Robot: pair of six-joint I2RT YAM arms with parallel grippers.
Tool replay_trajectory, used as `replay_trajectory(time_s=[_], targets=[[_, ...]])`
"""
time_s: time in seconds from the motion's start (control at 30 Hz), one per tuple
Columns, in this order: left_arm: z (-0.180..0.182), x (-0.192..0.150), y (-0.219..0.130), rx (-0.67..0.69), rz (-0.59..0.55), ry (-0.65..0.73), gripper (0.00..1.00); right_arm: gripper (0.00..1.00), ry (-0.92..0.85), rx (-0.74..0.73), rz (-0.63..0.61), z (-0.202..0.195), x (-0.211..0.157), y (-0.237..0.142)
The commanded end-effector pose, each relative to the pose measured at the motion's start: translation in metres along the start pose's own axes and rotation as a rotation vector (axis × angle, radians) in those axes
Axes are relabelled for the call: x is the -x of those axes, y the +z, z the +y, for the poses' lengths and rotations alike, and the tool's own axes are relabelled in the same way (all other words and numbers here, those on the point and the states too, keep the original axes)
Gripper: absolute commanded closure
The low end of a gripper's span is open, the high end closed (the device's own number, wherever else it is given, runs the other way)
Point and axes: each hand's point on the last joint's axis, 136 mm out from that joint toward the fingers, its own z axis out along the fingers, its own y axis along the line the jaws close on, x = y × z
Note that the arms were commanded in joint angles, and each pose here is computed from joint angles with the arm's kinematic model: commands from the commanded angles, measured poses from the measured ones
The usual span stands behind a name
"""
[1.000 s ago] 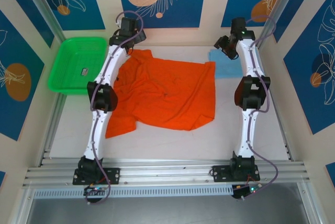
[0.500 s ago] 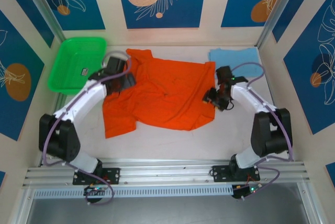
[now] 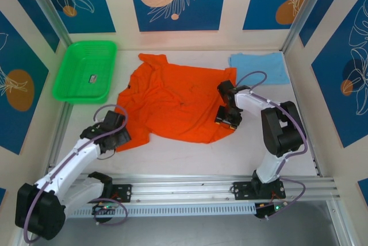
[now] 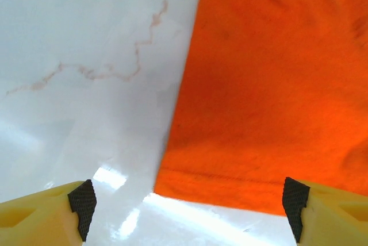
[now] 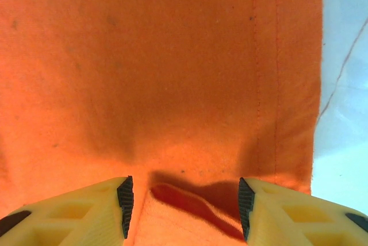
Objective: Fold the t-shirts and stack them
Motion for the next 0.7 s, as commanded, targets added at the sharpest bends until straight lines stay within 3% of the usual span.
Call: replay_trajectory(time_s=[0.0, 0.4, 0.5, 0.67], targets=[[0.011, -0.016, 0.007, 0.035, 0.038, -0.045, 0.15, 0.48, 0.021, -0.063, -0.025, -0.005, 0.003, -0.007], [0.024, -0.037, 0.029, 0.067, 0.068, -0.098, 0.25, 0.53, -0.027, -0.099, 0.008, -0.005, -0.013, 0.001], [0.020, -0.038, 0.033, 0.055, 0.081, -0.103, 0.32, 0.61, -0.033, -0.100, 0.013, -0.006, -0.014, 0.004], [0.016, -0.037, 0.038, 0.044, 0.083, -0.112, 0.45, 0.65, -0.037, -0.102, 0.014, -0.008, -0.016, 0.004]])
